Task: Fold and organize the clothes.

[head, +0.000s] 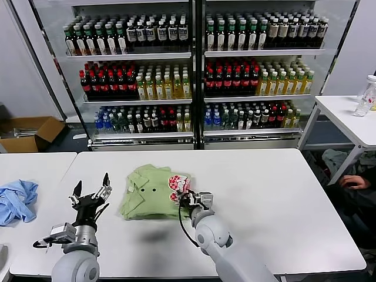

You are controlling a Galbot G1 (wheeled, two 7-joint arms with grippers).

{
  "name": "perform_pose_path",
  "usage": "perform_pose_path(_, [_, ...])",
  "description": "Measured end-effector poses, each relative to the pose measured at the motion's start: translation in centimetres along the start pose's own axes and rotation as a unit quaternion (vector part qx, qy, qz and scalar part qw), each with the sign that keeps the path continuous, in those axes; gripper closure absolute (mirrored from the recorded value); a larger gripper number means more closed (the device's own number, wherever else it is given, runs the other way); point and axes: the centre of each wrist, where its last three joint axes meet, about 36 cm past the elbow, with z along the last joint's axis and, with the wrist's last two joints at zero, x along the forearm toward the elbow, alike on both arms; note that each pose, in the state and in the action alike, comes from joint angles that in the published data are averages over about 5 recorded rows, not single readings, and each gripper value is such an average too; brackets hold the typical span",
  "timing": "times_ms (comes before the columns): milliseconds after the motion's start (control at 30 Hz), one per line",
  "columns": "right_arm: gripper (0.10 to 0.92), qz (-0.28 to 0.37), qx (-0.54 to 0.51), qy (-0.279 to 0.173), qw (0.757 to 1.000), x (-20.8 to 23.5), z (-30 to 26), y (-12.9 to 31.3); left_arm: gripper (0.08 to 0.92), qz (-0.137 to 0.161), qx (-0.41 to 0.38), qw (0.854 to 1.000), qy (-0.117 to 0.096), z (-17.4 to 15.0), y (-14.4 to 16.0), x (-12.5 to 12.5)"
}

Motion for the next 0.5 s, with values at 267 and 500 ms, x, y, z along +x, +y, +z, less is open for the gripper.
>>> perform_pose_path(267, [0.783, 0.018, 0.013, 0.005, 1.0, -1.1, -0.5, -0.7, 0.177, -0.007, -0.002, 1.0, 0.001, 0.0, 0.5, 0.4])
perform_pose_path(500, [0.915, 0.047, 0.03, -0.001, 0.998, -0.8, -1.2, -3.8, 0.177, -0.006, -0.005, 1.0, 0.002, 0.3, 0.4, 0.5])
